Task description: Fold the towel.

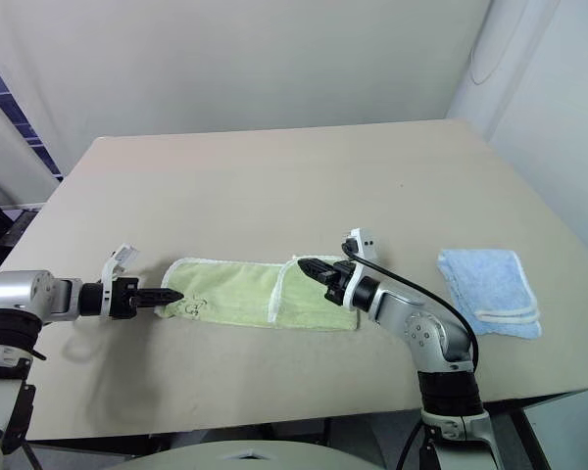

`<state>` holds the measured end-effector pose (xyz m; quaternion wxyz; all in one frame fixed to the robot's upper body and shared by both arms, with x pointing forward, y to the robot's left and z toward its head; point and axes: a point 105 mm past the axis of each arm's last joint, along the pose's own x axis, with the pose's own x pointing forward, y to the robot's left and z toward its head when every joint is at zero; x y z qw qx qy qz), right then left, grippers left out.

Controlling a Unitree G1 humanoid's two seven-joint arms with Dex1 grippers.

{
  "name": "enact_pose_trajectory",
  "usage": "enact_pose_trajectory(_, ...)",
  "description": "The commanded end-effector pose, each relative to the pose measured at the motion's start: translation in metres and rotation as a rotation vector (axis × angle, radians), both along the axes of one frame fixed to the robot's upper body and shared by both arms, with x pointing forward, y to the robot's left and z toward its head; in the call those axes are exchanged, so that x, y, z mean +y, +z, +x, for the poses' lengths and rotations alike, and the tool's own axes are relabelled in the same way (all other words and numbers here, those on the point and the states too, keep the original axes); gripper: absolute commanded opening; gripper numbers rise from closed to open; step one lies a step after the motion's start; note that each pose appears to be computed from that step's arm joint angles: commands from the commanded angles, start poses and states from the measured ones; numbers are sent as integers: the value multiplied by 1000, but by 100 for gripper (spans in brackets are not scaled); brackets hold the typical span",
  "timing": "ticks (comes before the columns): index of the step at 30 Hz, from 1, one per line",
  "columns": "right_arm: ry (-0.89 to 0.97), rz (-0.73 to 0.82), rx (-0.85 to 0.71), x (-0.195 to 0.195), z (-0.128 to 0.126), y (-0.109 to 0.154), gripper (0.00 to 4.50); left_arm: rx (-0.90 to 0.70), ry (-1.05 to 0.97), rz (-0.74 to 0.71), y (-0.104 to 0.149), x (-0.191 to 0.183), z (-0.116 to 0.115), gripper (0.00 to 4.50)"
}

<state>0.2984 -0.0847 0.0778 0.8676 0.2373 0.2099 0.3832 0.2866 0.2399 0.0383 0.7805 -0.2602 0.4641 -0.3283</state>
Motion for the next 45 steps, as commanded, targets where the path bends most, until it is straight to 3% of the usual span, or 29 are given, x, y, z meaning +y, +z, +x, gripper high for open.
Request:
enact_pose_trajectory(1,2,18,-47,3,3,10,0,7,-46,27,-14,-14,-4,8)
enact_pose_trajectory(2,0,18,-47,3,3,9,0,-4,-53,36,-15,-16,-3,8)
enact_pose_trajectory(5,-3,16,-49,3,3,8,0,-18,-54,39,-16,-20,-1,71)
enact_pose_trajectory(14,-4,22,-52,1,2,8,0,-86,-51,-25,3,-33,12,357)
enact_pose_trajectory(19,-1,20,-53,1,3,8,0,-67,-55,31,-1,-27,11,357)
enact_pose_trajectory(24,4,23,-48,4,3,7,0,-53,-30,62,-11,-17,8,448)
enact_pose_trajectory(39,62,44,-35,13,-1,4,0,-57,135,245,-38,41,22,448)
enact_pose_trajectory(45,70,43,-47,15,-1,6,0,-143,202,304,-31,57,37,448)
